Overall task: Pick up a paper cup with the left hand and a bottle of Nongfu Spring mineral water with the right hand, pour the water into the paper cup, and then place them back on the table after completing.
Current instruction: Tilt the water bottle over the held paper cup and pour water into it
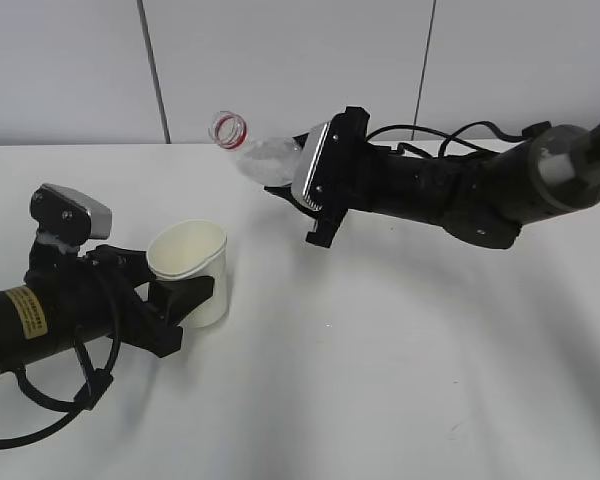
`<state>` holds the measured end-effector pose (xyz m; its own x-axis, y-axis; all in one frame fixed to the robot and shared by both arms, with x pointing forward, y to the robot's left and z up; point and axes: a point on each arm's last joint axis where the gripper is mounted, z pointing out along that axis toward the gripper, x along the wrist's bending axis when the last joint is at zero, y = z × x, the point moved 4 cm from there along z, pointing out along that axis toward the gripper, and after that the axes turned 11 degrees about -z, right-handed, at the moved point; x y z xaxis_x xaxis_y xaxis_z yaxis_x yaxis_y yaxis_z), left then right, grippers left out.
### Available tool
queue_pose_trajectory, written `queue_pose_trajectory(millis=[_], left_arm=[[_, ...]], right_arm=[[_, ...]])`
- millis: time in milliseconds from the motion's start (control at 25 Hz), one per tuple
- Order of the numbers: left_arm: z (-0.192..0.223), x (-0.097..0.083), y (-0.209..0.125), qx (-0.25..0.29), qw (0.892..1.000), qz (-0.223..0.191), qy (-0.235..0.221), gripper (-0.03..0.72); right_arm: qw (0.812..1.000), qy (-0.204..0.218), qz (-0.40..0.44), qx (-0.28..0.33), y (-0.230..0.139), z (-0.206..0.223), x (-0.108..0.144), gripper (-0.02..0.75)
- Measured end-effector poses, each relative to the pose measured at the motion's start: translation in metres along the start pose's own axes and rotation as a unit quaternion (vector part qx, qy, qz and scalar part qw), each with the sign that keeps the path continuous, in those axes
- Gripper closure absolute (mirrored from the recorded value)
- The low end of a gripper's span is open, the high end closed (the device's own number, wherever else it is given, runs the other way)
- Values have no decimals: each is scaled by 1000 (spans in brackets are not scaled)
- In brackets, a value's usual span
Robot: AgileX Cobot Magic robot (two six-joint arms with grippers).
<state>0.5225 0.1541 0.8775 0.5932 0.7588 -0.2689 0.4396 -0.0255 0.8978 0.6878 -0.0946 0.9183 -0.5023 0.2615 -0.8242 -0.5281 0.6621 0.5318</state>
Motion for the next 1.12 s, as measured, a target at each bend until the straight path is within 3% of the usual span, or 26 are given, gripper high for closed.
queue_pose_trajectory(millis=[360, 1120], left_arm=[[0, 0, 0, 0, 1000, 0, -1, 264], [-1, -12, -6, 22, 998, 35, -47, 270]], right_arm=[[993, -23, -119, -10, 7, 6, -18, 316], [957, -9, -288, -27, 16, 9, -13, 316]])
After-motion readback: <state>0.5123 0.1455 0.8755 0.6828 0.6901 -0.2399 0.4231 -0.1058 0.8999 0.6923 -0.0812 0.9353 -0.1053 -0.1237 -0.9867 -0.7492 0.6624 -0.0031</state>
